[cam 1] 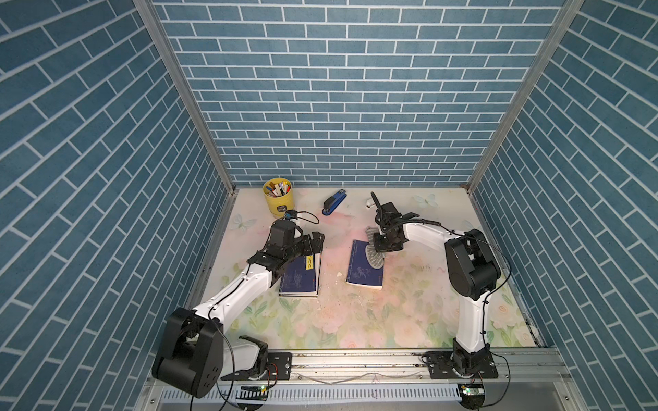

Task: Wipe the cover of the book
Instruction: Wipe the dirt from the cover of the book.

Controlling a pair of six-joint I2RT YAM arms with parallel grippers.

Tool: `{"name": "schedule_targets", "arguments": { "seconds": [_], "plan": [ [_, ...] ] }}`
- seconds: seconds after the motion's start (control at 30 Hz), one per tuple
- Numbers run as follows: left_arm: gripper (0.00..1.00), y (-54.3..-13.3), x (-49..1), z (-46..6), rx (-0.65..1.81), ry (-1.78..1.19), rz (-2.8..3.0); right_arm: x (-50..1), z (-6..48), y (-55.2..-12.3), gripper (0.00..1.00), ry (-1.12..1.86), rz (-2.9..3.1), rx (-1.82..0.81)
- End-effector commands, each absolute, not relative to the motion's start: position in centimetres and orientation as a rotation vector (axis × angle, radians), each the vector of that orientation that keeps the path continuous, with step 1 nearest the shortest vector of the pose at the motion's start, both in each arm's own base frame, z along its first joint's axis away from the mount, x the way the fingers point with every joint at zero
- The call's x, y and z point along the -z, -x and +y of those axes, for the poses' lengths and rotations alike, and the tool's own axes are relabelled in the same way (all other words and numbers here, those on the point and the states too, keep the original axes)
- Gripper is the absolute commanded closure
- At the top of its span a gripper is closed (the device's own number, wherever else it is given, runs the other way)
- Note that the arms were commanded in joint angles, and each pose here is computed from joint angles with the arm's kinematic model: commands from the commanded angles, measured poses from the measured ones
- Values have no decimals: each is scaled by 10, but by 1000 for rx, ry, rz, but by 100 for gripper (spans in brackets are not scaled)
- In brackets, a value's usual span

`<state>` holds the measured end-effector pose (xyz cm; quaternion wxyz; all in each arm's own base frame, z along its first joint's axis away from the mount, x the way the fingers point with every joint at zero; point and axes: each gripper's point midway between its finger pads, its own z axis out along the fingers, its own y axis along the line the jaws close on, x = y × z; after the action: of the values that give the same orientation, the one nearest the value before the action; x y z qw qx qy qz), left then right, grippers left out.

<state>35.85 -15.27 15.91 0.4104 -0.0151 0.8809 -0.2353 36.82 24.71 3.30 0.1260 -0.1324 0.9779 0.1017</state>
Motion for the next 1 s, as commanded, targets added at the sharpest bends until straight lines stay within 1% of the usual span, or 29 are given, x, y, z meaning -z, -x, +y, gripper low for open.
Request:
{"name": "schedule_targets", "arguments": {
  "seconds": [0.0,0.1,0.23,0.27,0.3,0.37,0.43,0.5,0.7,0.77,0.87,0.97],
  "plan": [
    [2,-367,-167,-153,592,33,2197,-18,246,-314,100,553,2950,-216],
    [2,-369,-169,-153,593,35,2191,-10,243,-280,100,572,2988,-203],
    [2,-370,-170,-150,577,41,2195,1,227,-232,100,511,3051,-195],
    [2,-370,-170,-149,573,44,2196,3,229,-222,100,499,3068,-241],
    [2,-371,-171,-148,573,46,2191,5,229,-212,100,489,3082,-268],
    [2,-371,-170,-148,571,48,2191,7,230,-208,100,491,3085,-288],
    [2,-372,-168,-148,574,48,2195,7,231,-218,100,501,3062,-266],
    [2,-372,-166,-149,577,46,2204,5,238,-236,100,495,3040,-300],
    [2,-367,-167,-147,578,45,2199,-6,249,-319,100,405,2954,-377],
    [2,-365,-167,-147,582,46,2200,-11,259,-339,100,418,2932,-400],
    [2,-363,-167,-145,579,49,2198,-16,275,-350,100,462,2916,-431],
    [2,-364,-167,-144,579,56,2192,-15,281,-340,100,521,2913,-378]
  ]
}}
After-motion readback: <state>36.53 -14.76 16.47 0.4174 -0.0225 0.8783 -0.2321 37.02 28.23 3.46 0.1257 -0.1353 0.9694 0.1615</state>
